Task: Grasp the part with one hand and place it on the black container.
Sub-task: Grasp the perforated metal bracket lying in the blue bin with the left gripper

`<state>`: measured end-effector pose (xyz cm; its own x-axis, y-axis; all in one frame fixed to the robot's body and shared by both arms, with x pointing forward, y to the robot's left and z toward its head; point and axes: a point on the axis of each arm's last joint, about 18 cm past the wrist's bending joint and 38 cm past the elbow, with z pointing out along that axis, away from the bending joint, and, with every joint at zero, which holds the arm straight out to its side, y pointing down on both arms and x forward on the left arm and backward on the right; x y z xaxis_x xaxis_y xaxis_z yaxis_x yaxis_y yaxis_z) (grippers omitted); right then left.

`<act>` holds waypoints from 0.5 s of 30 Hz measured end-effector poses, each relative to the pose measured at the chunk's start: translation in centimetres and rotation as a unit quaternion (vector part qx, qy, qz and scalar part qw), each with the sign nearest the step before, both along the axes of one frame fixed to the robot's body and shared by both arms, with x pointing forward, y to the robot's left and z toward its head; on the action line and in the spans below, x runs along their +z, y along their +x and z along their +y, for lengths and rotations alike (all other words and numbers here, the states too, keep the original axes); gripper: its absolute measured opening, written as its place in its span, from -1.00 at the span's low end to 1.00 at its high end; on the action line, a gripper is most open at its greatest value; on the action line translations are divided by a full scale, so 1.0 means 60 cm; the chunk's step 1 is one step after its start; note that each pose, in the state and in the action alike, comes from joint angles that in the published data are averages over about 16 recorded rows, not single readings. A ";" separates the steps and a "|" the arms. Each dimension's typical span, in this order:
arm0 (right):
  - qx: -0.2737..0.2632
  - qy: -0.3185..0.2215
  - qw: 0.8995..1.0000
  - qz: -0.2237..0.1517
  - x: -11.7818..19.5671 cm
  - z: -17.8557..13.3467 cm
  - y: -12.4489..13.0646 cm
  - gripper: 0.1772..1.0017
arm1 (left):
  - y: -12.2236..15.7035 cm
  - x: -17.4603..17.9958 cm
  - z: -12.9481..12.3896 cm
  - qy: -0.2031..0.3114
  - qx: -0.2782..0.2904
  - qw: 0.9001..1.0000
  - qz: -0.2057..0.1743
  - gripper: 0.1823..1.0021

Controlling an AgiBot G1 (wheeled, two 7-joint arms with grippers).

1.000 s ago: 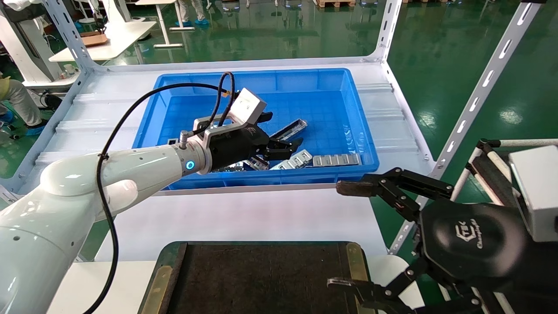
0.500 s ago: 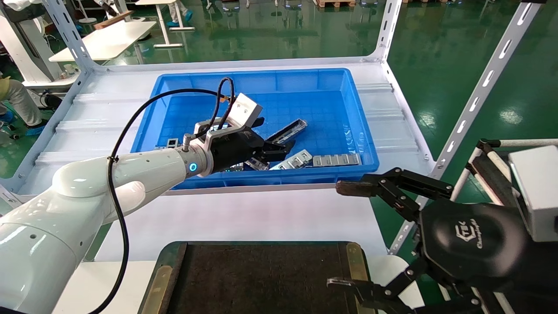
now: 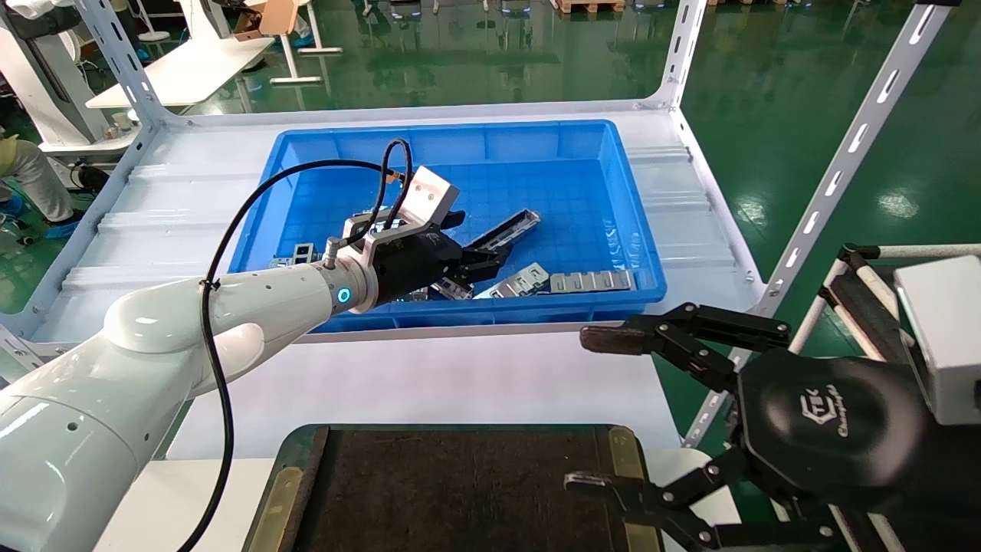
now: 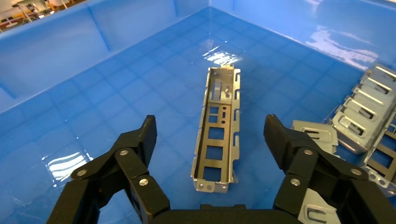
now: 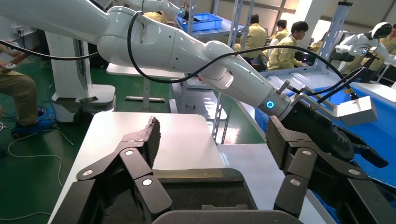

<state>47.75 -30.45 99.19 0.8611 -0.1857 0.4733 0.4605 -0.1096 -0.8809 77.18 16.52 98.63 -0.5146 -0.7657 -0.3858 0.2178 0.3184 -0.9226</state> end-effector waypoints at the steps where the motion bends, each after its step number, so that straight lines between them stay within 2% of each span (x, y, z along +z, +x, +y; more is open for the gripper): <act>1: 0.000 0.000 1.000 0.000 0.000 0.000 0.000 0.69 | 0.000 -0.001 0.000 -0.001 0.001 1.000 0.001 0.70; 7: 0.000 0.000 1.000 0.000 0.000 0.000 0.000 0.43 | 0.002 -0.007 0.001 -0.004 0.005 1.000 0.007 0.45; 15: 0.000 0.000 1.000 0.000 0.000 0.000 0.000 0.03 | 0.004 -0.014 0.002 -0.009 0.009 1.000 0.014 -0.01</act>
